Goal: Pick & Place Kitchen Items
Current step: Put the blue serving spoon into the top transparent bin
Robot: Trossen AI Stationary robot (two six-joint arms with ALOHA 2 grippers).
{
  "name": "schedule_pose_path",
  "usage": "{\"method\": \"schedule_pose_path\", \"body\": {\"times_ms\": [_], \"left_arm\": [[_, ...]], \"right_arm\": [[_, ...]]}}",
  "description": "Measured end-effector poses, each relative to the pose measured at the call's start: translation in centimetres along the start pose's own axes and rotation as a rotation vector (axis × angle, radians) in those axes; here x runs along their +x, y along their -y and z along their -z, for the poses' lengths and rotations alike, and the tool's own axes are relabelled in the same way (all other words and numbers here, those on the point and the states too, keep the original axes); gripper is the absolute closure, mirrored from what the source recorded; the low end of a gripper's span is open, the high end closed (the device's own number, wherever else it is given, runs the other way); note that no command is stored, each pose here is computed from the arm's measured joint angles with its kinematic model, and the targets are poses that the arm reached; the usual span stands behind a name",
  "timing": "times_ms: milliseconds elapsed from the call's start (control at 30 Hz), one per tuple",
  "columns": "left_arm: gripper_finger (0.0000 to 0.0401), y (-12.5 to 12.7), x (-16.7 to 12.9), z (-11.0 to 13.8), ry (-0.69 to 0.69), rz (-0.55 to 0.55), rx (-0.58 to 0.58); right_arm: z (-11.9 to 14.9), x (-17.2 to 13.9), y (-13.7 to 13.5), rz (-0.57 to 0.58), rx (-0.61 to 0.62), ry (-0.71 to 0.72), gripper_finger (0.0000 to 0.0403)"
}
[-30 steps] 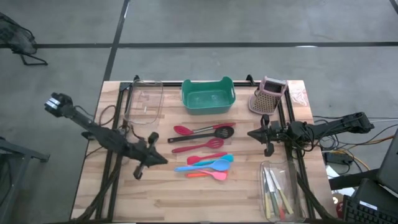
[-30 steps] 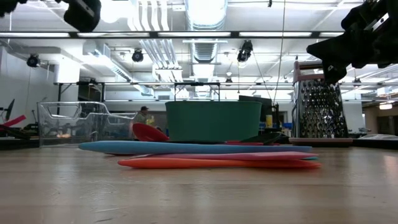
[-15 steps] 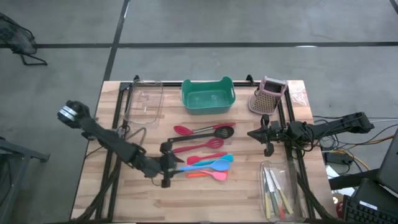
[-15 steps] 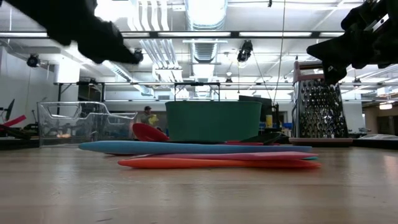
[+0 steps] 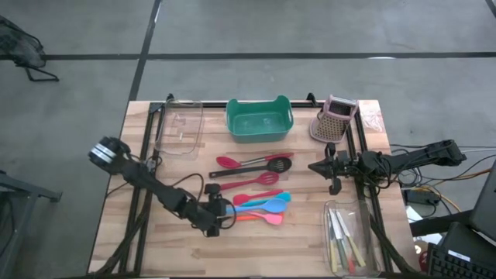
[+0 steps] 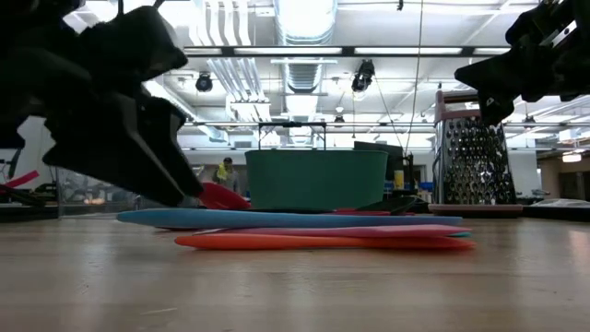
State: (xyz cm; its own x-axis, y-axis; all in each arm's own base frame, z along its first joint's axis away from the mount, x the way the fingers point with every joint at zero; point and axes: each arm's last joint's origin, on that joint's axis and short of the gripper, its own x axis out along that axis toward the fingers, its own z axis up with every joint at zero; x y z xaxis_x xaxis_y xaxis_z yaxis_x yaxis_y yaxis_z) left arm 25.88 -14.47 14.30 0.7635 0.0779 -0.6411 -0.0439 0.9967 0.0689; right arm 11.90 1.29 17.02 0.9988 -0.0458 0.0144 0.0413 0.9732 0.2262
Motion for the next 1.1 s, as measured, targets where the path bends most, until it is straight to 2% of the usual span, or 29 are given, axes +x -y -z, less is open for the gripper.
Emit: {"method": "schedule_pose_path", "body": {"times_ms": [567, 833, 1100], "left_arm": [[0.0179, 0.2, 1.2, 1.2, -0.046, -0.03, 0.023], [0.0222, 0.2, 1.2, 1.2, -0.05, -0.026, 0.026], [0.0289, 0.2, 1.2, 1.2, -0.055, -0.024, 0.037]], "right_arm": [[0.1, 0.0, 0.0, 0.002, -0.002, -0.01, 0.0394], [0.1, 0.0, 0.0, 0.002, -0.002, -0.01, 0.0394], [0.1, 0.0, 0.0, 0.002, -0.002, -0.009, 0.0394]]}}
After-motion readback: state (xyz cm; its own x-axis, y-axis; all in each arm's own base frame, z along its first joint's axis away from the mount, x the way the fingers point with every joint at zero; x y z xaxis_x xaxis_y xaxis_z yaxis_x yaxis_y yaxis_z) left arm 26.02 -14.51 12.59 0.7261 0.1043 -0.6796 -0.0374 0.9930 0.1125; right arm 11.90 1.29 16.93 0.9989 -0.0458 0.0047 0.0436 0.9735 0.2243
